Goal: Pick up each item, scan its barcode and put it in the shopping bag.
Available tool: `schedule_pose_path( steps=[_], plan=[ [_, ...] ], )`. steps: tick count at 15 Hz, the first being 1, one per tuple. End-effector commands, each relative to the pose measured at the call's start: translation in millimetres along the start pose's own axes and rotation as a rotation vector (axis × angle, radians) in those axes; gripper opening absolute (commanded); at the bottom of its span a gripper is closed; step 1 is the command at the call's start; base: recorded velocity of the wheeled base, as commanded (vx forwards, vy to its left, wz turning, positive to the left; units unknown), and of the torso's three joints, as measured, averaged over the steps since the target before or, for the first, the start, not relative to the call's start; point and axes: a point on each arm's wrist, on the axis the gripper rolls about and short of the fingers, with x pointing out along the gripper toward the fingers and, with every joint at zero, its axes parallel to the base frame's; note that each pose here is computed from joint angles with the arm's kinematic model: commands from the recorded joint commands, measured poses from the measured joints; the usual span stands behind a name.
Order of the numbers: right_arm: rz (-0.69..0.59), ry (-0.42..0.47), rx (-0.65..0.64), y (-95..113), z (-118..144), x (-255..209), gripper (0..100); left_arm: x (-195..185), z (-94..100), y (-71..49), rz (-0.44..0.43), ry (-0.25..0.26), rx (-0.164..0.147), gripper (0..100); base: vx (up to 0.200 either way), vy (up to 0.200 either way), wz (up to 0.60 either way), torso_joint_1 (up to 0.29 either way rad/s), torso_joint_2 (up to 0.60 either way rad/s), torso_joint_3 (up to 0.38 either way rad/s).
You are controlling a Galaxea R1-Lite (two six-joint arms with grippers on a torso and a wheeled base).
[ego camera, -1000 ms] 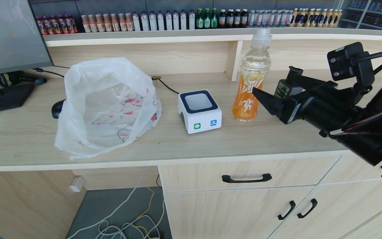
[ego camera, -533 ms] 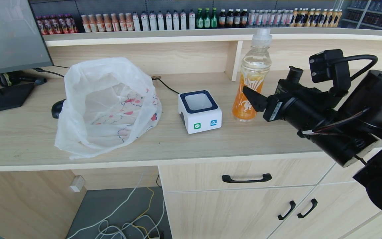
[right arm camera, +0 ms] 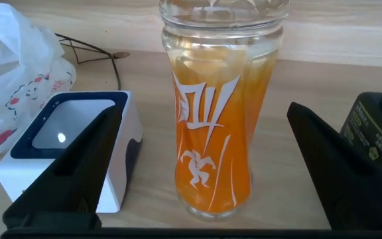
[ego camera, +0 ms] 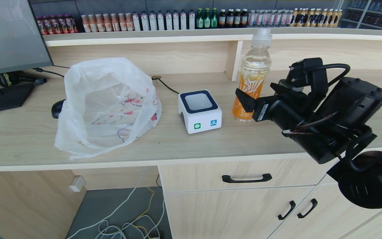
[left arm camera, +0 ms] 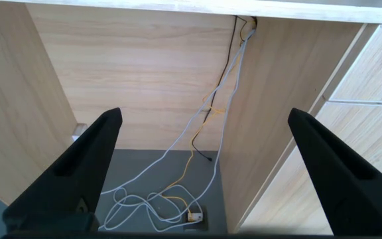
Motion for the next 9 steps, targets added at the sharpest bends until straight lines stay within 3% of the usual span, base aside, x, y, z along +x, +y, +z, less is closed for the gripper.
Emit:
schedule_pose_path(
  steps=[1, 9],
  plan=[
    [-0.009, -0.004, 0.001, 1.2, -3.8, 10.6, 100, 0.0, 0.0, 0.0, 0.000, -0.001, 0.000, 100, 0.000, 0.000, 0.00, 0.000, 0.00, 0.000],
    [-0.041, -0.008, -0.003, -0.8, -12.7, 27.0, 100, 0.0, 0.0, 0.0, 0.000, -0.001, 0.000, 100, 0.000, 0.000, 0.00, 0.000, 0.00, 0.000]
  ],
)
